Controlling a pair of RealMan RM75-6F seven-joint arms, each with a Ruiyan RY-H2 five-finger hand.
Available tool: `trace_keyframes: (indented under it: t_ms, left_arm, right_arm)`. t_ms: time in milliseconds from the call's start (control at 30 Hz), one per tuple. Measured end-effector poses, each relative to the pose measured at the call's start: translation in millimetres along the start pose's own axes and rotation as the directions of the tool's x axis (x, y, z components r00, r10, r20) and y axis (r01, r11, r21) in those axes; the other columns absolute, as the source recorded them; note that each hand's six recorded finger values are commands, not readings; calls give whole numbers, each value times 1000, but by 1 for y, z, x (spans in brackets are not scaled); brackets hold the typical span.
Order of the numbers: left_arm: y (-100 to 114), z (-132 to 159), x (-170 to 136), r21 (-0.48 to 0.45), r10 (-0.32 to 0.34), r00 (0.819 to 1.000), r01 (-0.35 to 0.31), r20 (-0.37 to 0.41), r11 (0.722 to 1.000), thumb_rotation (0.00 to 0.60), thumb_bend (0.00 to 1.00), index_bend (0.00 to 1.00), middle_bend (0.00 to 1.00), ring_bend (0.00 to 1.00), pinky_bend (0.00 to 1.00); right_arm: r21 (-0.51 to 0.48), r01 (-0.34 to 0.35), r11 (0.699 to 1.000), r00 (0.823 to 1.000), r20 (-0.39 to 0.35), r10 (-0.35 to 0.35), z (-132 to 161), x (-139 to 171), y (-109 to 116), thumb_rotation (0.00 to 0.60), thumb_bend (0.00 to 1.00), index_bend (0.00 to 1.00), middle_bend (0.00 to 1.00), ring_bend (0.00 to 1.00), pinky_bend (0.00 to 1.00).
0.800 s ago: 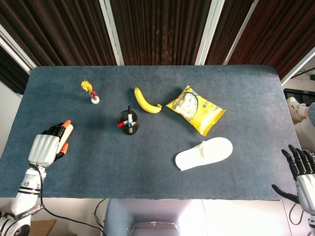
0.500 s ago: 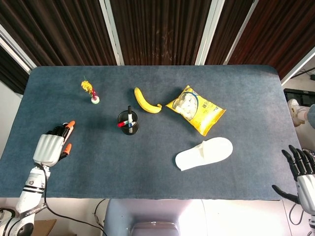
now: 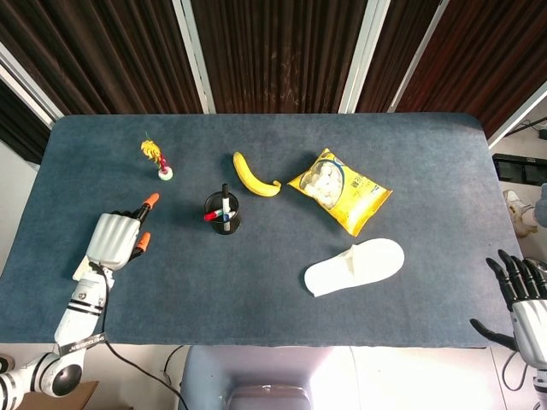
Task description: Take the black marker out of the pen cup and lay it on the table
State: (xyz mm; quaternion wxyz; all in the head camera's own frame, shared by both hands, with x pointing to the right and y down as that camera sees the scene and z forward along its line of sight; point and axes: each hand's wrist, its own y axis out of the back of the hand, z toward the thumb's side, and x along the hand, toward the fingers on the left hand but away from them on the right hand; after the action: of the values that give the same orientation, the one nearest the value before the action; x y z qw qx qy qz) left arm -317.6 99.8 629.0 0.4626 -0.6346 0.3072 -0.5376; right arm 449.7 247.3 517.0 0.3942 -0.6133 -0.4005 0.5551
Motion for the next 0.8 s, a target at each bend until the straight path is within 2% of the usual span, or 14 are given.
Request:
trace_keyframes:
  t_ms: [267, 400, 600, 800]
  left_arm:
    - [17, 34, 44, 50, 14, 1000, -15, 13, 999, 600, 414, 196, 599, 704, 729]
    - [17, 49, 66, 90, -8, 1000, 7, 17, 996, 600, 406, 239, 658, 765, 756]
    - [7, 62, 98, 158, -77, 997, 74, 9, 985, 600, 374, 286, 664, 772, 739]
    - [0, 73, 129, 202, -115, 993, 113, 0, 973, 600, 364, 302, 622, 729, 696]
  right_arm:
    - [-3, 2, 1000, 1000, 2, -2, -1, 0, 1, 600, 184, 98, 54, 16, 153]
    - [-3, -7, 1000, 1000, 4, 7, -2, -1, 0, 600, 184, 99, 54, 16, 154]
    - [-1, -11, 1000, 1000, 10, 11, -4, -3, -1, 600, 184, 99, 54, 16, 154]
    - [5, -20, 1000, 1000, 24, 20, -6, -6, -3, 600, 184, 100, 53, 16, 154]
